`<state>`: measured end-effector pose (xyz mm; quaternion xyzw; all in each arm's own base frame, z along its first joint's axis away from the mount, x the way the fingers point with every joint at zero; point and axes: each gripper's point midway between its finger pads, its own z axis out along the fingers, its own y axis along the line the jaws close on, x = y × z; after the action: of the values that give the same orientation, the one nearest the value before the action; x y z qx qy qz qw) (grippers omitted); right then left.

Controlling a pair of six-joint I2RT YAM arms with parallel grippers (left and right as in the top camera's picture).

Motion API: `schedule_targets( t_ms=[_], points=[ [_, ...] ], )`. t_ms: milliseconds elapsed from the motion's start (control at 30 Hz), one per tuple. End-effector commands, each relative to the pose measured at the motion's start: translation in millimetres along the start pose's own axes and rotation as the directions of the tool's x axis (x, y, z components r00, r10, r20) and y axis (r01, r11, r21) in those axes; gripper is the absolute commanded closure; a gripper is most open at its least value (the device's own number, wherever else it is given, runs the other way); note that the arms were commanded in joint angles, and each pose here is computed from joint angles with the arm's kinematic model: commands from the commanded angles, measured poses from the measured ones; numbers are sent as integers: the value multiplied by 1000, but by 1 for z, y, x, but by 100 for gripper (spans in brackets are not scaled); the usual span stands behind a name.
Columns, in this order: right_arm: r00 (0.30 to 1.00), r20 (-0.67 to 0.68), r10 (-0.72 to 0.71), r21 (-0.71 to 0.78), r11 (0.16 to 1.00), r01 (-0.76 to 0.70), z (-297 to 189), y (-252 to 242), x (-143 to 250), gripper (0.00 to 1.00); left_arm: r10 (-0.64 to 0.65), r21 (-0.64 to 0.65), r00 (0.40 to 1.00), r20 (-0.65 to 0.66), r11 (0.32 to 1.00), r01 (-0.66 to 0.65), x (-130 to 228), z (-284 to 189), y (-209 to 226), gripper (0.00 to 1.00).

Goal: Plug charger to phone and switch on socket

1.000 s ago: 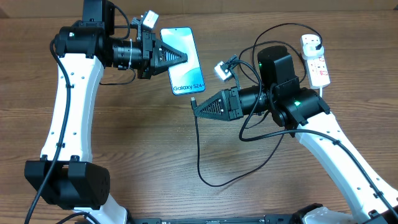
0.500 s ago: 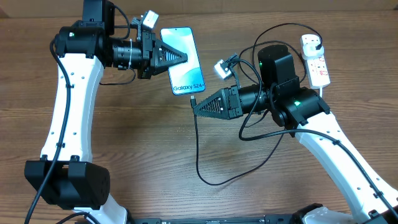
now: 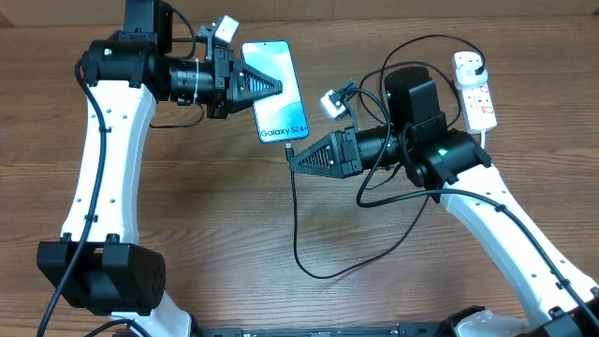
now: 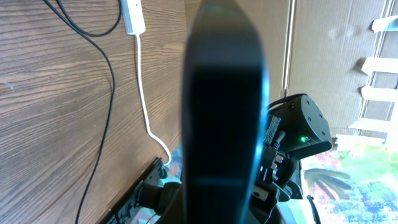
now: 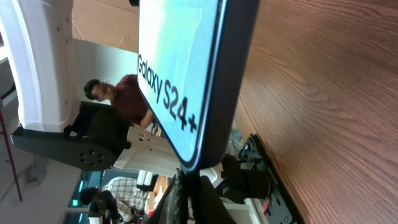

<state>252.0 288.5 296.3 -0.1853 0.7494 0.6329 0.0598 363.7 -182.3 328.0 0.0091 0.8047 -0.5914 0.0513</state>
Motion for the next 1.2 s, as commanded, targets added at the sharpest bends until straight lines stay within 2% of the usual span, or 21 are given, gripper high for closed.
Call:
schedule_targets(
  t_ms=[0, 400, 1167],
  points=[
    [1000, -6, -18, -22, 1000, 18, 1, 11, -4, 96, 31, 51, 999, -20, 998, -29, 4, 2, -11, 96],
    [999, -35, -24, -69, 997, 21, 0, 19, 0, 96, 38, 44, 999, -16, 998, -37, 3, 2, -10, 96],
    [999, -21, -44, -60, 997, 43, 2, 19, -3, 96, 40, 56, 999, -18, 998, -39, 3, 2, -12, 96]
  ],
)
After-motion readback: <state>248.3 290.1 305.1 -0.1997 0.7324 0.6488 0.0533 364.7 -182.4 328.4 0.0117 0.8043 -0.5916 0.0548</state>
